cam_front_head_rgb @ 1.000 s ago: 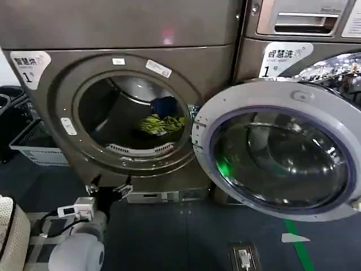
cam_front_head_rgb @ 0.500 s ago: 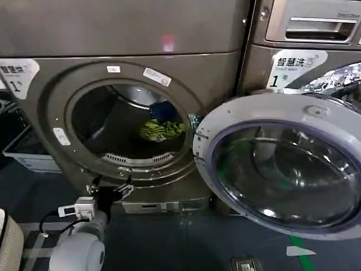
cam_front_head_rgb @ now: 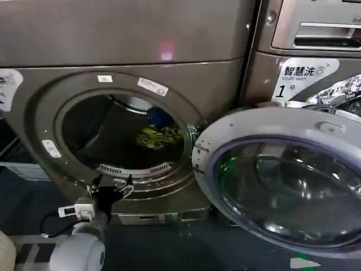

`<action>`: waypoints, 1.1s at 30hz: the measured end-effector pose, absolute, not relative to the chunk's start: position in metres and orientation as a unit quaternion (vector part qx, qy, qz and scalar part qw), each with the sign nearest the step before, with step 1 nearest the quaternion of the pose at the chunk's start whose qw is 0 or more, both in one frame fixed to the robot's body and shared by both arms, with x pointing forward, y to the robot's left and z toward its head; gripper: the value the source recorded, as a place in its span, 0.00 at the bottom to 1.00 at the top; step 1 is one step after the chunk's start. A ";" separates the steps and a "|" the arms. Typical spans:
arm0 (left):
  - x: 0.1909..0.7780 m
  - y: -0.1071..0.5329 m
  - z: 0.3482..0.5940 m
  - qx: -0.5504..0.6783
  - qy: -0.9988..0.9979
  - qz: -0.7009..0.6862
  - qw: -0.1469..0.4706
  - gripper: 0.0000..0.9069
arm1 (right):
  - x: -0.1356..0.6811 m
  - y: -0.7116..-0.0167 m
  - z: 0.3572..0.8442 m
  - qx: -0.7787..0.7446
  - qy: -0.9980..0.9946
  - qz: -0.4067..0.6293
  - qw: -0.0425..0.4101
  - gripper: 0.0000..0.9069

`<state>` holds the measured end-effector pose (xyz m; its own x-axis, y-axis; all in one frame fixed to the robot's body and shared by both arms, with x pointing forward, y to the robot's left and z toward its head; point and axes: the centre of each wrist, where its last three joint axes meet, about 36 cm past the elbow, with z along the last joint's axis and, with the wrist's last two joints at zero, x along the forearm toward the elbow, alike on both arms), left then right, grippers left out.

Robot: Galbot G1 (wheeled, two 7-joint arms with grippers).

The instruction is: Grasp the clothes from the dryer.

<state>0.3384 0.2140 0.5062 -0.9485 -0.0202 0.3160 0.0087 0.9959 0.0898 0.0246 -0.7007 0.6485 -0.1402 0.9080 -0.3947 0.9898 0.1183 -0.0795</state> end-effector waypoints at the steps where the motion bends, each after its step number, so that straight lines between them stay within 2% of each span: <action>1: 0.338 0.214 0.506 0.003 -0.986 -0.045 0.161 1.00 | 0.025 -0.701 0.648 0.644 0.737 -0.163 0.125 1.00; 25: 0.348 0.212 0.503 0.002 -0.986 -0.045 0.161 1.00 | 0.018 -0.700 0.644 0.646 0.735 -0.167 0.123 1.00; 33: 0.376 0.212 0.496 0.013 -0.985 -0.052 0.162 1.00 | 0.012 -0.701 0.643 0.647 0.733 -0.171 0.124 1.00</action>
